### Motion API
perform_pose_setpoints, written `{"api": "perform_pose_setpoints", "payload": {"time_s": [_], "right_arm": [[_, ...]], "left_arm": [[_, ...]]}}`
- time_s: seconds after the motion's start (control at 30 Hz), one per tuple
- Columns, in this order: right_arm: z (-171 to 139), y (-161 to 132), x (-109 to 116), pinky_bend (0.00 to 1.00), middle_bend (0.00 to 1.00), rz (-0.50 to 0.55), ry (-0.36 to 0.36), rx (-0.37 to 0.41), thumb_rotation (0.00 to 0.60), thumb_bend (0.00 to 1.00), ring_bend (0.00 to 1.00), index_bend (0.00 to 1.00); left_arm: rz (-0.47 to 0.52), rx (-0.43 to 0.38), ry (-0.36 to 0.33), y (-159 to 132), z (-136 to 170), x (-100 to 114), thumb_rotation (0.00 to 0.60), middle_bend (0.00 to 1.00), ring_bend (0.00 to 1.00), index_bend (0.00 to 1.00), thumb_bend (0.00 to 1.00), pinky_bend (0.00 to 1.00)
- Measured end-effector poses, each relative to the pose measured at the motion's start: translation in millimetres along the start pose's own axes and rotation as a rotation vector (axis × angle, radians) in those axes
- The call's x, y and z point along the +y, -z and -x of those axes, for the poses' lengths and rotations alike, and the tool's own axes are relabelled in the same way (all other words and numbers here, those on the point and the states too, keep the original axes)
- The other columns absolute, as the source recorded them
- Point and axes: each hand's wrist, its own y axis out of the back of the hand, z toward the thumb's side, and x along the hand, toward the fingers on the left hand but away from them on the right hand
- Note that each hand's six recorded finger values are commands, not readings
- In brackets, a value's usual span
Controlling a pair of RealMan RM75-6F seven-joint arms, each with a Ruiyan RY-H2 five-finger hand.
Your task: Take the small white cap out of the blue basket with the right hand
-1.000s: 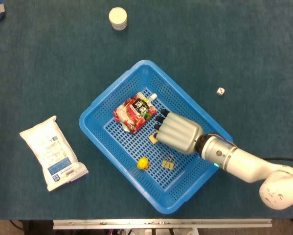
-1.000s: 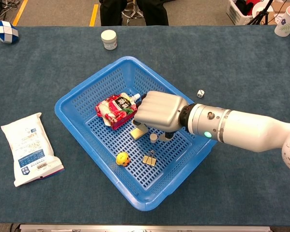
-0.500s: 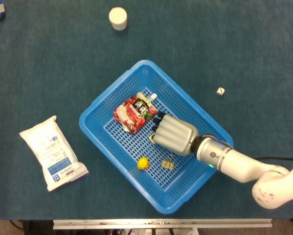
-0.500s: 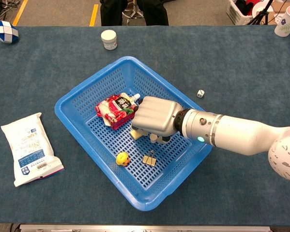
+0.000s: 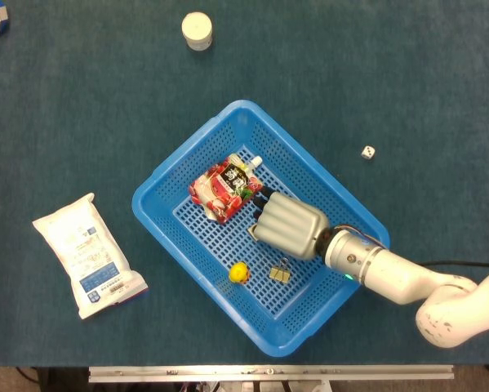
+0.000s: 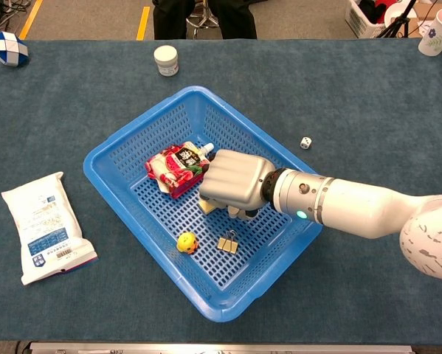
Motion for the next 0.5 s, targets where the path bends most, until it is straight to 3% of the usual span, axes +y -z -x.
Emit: {"api": "perform_pose_setpoints", "payload": {"time_s": [0.5], "right_arm": [[-2.3,-3.5,-1.5,0.25,0.44,-0.008,-0.002,0.004,0.6,0.23,0.26,0.58]], "left_arm": [[0.013,0.003,0.002,3.1,-0.2,-0.1,0.6,0.0,0.0,0.05,0.0,0.0]]}}
